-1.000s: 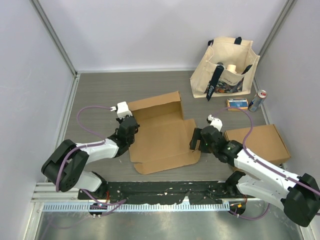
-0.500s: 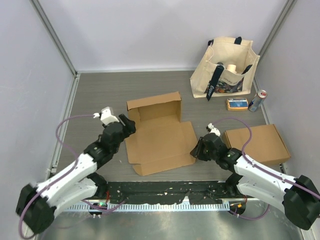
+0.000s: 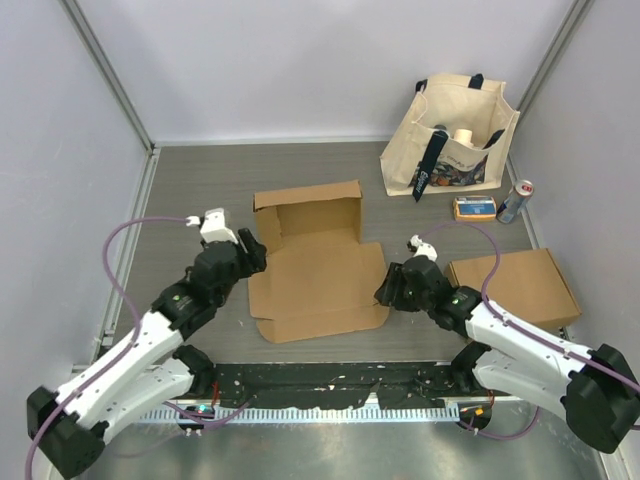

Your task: Fold the paper box

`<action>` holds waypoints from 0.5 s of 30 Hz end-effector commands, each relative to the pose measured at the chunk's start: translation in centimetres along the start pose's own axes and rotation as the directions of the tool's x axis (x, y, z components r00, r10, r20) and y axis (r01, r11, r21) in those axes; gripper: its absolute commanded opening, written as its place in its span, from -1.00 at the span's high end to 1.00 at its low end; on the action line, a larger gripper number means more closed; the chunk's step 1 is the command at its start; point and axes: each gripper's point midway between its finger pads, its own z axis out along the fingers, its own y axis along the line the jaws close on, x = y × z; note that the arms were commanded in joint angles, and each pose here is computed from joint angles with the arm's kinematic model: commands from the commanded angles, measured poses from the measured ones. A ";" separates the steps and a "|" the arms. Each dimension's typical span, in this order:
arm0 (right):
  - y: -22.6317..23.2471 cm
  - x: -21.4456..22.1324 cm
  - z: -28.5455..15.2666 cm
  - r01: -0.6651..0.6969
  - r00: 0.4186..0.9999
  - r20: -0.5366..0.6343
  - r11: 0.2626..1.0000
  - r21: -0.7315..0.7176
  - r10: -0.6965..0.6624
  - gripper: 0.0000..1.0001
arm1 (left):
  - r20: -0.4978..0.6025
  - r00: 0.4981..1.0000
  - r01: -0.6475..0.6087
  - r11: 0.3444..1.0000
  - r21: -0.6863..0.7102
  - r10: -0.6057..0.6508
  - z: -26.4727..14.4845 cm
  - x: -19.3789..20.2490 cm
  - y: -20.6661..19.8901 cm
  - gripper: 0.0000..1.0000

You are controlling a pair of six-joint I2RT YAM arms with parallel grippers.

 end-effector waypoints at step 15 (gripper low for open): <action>8.5 -22.1 5.2 0.356 0.589 0.762 0.933 0.055 -0.270 -0.47 | 0.326 0.911 -0.211 0.964 -0.161 0.254 11.6 1.5 2.5 0.01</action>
